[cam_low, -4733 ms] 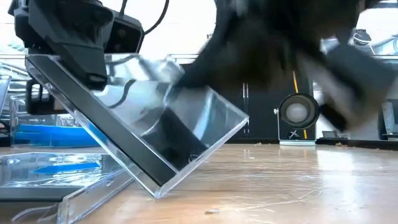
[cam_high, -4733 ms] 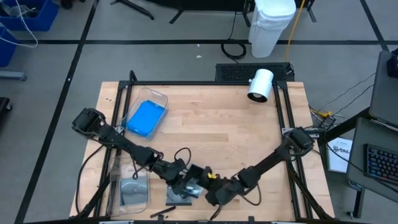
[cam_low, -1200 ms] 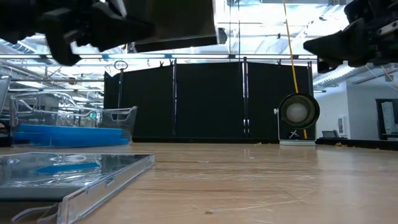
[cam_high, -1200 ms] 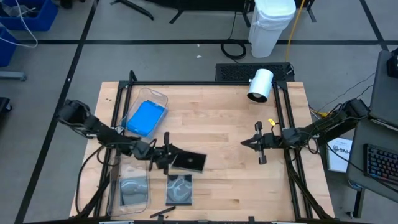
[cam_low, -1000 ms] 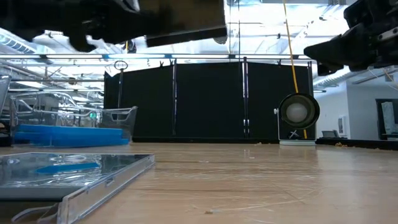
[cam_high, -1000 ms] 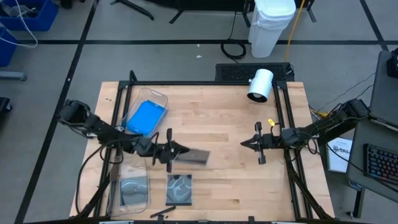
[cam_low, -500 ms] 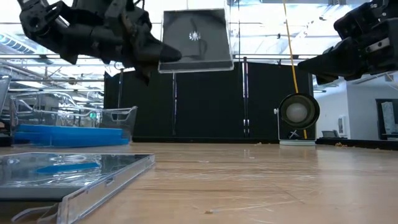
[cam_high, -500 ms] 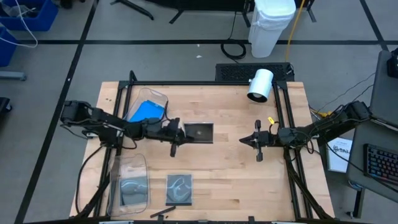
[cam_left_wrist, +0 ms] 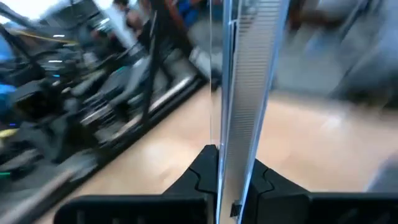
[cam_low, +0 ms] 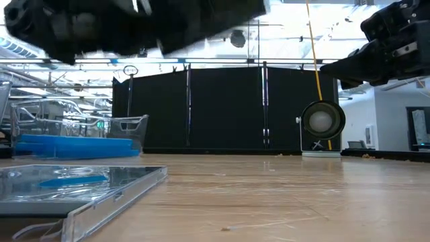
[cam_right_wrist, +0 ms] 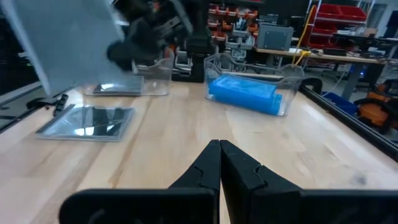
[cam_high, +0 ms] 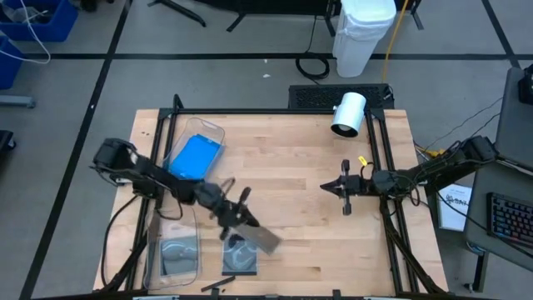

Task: Pick & place jewel cases by type
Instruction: Put the top black CD case into the bottom transparent bin, then put the black CD case into the bottom transparent bin

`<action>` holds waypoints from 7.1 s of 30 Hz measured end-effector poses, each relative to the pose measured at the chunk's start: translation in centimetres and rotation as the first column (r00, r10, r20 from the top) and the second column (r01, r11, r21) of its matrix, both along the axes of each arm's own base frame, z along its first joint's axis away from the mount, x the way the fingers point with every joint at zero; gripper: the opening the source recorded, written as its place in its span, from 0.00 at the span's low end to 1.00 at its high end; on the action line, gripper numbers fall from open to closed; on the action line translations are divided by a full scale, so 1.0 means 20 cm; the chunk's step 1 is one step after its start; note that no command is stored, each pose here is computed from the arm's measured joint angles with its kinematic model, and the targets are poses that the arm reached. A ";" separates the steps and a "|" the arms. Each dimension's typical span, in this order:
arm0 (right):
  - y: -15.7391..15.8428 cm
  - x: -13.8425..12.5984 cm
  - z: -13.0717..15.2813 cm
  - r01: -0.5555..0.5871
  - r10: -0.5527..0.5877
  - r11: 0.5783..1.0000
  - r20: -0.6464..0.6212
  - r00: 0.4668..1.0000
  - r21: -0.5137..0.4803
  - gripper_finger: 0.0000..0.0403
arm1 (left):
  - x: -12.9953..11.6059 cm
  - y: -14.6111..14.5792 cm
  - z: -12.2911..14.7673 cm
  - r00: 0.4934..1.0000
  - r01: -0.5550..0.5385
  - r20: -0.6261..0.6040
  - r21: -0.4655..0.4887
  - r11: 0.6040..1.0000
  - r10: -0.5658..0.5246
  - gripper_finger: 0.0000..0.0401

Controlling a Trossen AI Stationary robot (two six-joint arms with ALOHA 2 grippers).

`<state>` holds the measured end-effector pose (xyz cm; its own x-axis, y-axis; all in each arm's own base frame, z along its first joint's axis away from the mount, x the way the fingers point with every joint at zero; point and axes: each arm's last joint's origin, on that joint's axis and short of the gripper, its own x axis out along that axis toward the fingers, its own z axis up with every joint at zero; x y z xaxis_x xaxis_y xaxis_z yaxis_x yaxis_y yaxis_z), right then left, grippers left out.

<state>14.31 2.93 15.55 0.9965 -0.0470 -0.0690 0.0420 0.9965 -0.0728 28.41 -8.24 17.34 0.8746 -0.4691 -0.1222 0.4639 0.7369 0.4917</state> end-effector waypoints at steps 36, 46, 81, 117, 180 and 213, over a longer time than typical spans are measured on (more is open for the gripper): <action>-0.04 0.01 -0.02 -0.022 0.024 0.997 -0.034 0.999 0.070 0.00 | 0.40 0.40 -0.19 0.560 -0.735 -0.732 -0.223 0.641 0.388 0.05; -0.03 0.01 -0.04 -0.041 0.048 0.995 -0.072 0.996 0.095 0.00 | 0.36 0.38 -0.21 0.783 -0.369 -0.621 -0.423 0.827 0.032 0.05; -0.03 0.01 -0.02 -0.046 0.048 0.997 -0.029 0.998 0.069 0.00 | -0.31 0.13 0.05 0.909 -0.415 -0.156 -0.289 0.862 0.386 0.05; -0.05 0.01 -0.06 -0.002 0.020 0.986 -0.108 0.994 0.167 0.00 | -0.54 0.13 0.24 0.933 -0.358 -0.172 -0.549 0.755 0.317 0.05; -0.02 0.01 -0.06 -0.085 0.107 0.977 -0.104 0.989 0.195 0.00 | -0.70 -0.88 0.54 -0.515 -0.747 -0.786 0.607 0.272 0.340 0.28; -0.02 0.01 -0.06 -0.085 0.107 0.977 -0.106 0.989 0.195 0.00 | -0.60 -0.81 0.52 0.283 -0.930 -0.522 0.055 0.363 0.805 0.24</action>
